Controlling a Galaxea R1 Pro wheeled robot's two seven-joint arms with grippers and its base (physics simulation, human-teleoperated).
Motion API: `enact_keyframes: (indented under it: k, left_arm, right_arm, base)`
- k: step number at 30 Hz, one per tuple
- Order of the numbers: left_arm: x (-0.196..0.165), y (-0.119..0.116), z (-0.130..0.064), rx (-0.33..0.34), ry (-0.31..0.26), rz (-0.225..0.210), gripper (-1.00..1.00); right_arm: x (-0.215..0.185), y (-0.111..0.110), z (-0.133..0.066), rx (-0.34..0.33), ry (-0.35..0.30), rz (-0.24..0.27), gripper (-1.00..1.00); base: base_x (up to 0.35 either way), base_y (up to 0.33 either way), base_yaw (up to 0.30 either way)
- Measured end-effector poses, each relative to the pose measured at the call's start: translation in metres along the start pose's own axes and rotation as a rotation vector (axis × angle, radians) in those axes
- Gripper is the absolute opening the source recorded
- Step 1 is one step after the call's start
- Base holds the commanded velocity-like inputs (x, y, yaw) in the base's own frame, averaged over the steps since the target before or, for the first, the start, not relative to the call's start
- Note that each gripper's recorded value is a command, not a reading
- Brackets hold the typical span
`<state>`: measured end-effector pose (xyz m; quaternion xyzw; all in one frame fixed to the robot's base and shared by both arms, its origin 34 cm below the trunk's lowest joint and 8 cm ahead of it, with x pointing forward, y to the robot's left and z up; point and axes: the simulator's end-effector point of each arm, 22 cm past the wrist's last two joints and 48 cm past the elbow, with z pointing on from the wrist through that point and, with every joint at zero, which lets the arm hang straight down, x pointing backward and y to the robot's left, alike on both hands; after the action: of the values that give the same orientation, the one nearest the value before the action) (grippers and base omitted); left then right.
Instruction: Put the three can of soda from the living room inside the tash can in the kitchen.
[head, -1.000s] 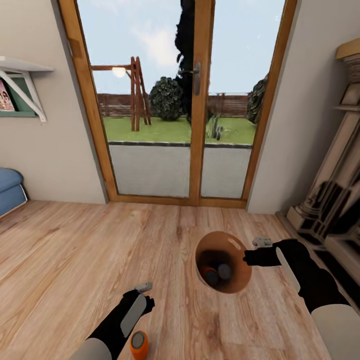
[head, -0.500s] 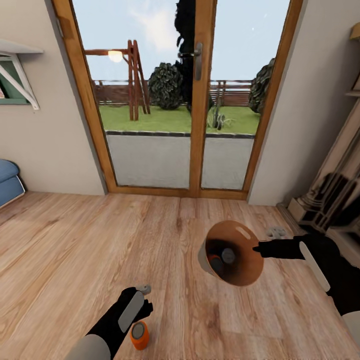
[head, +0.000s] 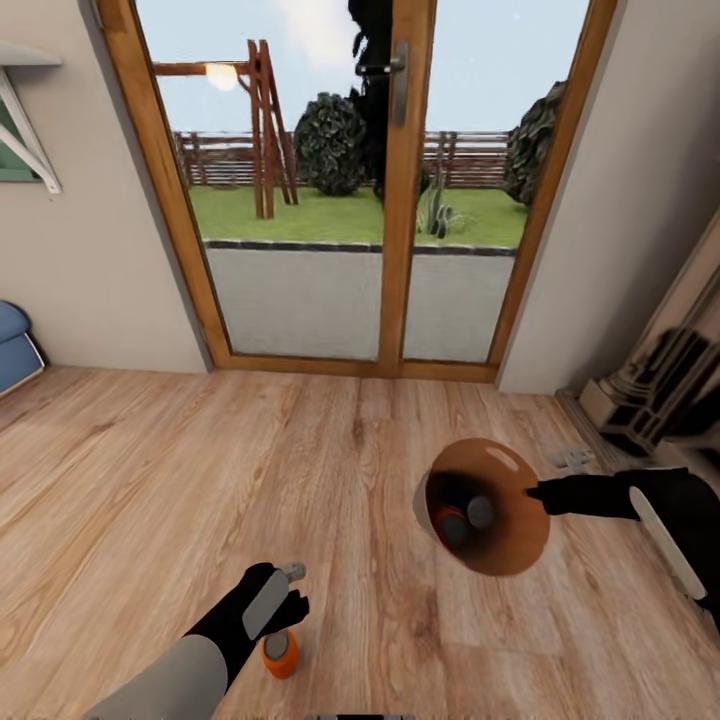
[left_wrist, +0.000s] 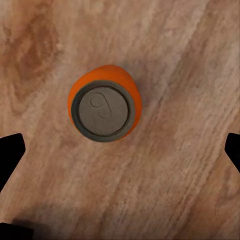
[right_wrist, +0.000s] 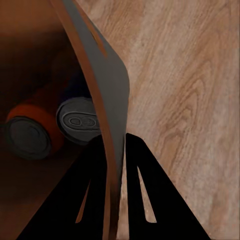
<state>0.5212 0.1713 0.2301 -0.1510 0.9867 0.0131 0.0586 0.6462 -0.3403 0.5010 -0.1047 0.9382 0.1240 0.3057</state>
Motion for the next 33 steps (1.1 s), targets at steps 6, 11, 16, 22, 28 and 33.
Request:
enact_keyframes:
  k: [6, 11, 16, 22, 28, 33]
  left_arm:
    - [0.007, 0.001, 0.011, -0.006, 0.019, 0.005, 1.0]
    - [0.011, 0.003, 0.02, -0.012, 0.023, 0.001, 1.0]
    - [0.016, 0.004, 0.028, -0.02, 0.034, 0.005, 1.0]
    - [0.016, 0.005, 0.037, -0.028, 0.03, 0.014, 1.0]
    - [0.001, 0.004, 0.044, -0.004, 0.009, 0.007, 1.0]
    - [0.0, 0.011, 0.053, -0.005, 0.017, 0.005, 1.0]
  right_arm:
    - [0.006, 0.001, -0.002, -0.059, 0.01, 0.034, -1.0]
    - [0.032, -0.013, 0.014, -0.055, 0.077, 0.081, -1.0]
    - [0.053, -0.032, 0.028, -0.017, 0.128, 0.103, -1.0]
    - [0.061, -0.025, 0.038, -0.056, 0.144, 0.134, -1.0]
    - [0.068, -0.03, 0.046, -0.037, 0.163, 0.118, -1.0]
    - [0.075, -0.028, 0.054, -0.052, 0.178, 0.13, -1.0]
  base:
    - [0.0, 0.0, 0.0]
    - [0.0, 0.0, 0.0]
    - [0.0, 0.0, 0.0]
    - [0.0, 0.0, 0.0]
    - [0.0, 0.0, 0.0]
    - [0.0, 0.0, 0.0]
